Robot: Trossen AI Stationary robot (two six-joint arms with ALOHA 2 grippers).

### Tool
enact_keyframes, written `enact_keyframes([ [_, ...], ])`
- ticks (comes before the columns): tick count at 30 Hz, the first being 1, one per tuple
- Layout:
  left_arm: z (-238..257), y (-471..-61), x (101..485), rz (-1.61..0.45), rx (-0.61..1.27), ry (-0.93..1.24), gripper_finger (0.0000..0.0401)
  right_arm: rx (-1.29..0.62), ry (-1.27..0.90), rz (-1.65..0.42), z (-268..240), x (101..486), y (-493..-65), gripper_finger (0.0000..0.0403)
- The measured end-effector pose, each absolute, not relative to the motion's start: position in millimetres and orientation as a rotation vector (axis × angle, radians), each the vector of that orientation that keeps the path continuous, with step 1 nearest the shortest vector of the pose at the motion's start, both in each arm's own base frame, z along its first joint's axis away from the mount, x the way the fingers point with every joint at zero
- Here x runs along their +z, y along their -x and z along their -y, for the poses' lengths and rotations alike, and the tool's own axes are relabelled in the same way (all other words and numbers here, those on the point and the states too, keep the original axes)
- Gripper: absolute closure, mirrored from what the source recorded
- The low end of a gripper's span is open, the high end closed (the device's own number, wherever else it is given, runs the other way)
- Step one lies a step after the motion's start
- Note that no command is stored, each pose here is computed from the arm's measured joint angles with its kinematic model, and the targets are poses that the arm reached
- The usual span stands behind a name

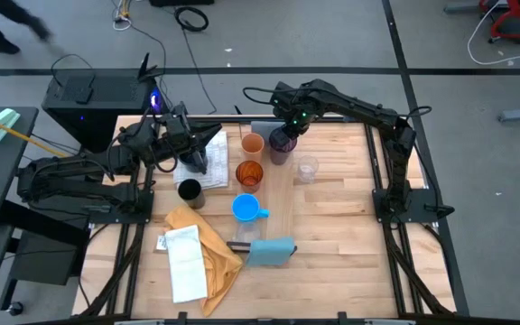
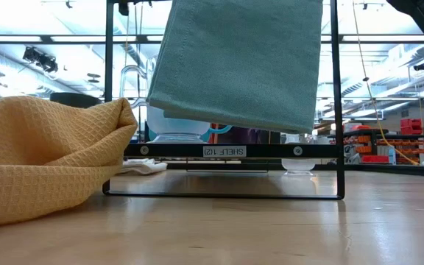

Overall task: Stack small to large cups/mugs on shelf
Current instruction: Put the purple cup on the shelf

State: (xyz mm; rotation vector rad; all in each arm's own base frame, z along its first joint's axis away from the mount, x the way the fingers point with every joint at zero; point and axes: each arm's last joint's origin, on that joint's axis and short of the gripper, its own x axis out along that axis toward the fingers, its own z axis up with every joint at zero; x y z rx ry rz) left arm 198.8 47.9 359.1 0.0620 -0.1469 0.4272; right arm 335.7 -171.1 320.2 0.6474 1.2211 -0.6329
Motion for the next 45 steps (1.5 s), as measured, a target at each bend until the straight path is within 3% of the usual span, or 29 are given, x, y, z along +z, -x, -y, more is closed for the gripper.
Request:
enact_keyframes([
  [28, -48.0, -198.8, 359.1, 0.147, 0.428, -0.063, 0.0354, -0.625, -0.651, -1.223, 169.6, 319.7, -336.4, 0.0345],
  [37, -47.9, -198.8, 359.1, 0.147, 0.427, -0.063, 0.0362, -0.623, -0.646, -1.298, 161.7, 291.3, -338.4, 0.0345],
  [45, -48.0, -198.8, 359.1, 0.146, 0.428, -0.063, 0.0354, -0.627, -0.604, -1.215, 163.4, 305.6, -338.9, 0.0345],
])
